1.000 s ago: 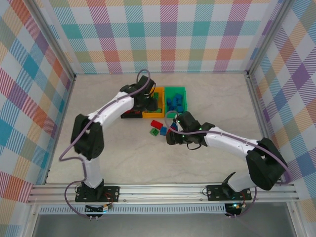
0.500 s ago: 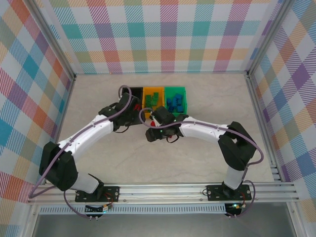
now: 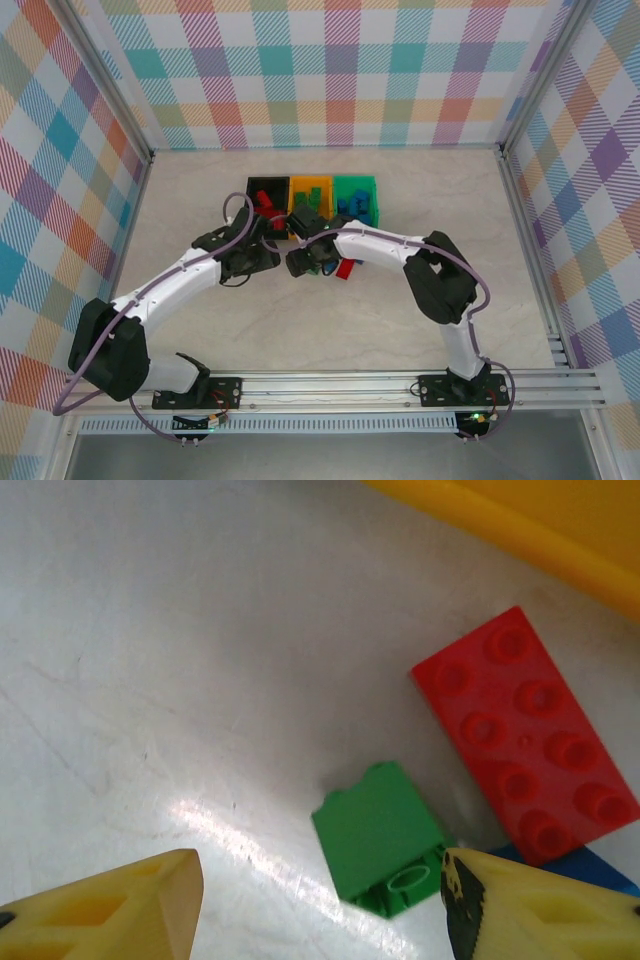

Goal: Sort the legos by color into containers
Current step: Rotate the lego at the center of the table.

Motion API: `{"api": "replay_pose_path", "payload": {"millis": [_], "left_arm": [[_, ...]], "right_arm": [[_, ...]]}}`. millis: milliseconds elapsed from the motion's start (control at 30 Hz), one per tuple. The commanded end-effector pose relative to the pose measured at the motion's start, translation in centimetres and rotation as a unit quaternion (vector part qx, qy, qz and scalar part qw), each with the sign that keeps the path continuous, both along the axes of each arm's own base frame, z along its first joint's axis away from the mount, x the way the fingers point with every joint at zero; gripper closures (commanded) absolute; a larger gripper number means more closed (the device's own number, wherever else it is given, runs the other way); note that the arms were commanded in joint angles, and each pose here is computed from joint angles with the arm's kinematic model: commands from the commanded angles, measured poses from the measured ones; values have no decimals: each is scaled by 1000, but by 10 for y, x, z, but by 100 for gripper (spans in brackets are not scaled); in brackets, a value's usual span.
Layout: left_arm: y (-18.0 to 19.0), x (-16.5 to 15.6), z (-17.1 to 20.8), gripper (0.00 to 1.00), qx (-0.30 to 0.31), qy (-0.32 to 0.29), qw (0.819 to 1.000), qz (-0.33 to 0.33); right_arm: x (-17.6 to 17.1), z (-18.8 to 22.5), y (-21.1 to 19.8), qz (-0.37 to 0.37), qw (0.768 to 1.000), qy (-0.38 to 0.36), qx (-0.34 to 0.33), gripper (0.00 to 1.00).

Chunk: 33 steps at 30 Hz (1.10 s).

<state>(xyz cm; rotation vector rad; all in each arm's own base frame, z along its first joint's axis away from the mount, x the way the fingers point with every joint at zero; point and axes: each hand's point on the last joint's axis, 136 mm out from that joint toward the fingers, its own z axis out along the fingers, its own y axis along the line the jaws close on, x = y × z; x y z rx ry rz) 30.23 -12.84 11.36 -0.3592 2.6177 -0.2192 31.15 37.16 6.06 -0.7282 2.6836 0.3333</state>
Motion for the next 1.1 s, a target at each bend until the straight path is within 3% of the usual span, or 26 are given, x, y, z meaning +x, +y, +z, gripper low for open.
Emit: {"api": "replay_pose_path", "payload": {"millis": [0,567,1067], "left_arm": [[10,-8,-12,33,-15,26,999,30],[35,-11,-11,34,2,24,998,53],[61,-17,-9,34,-38,11,995,91]], "right_arm": [[2,-8,-11,-1,999,4,-44,35],[-8,-43,-18,3,995,51,-87,37],[-33,-7,-30,-11,997,32,-69,40]]}}
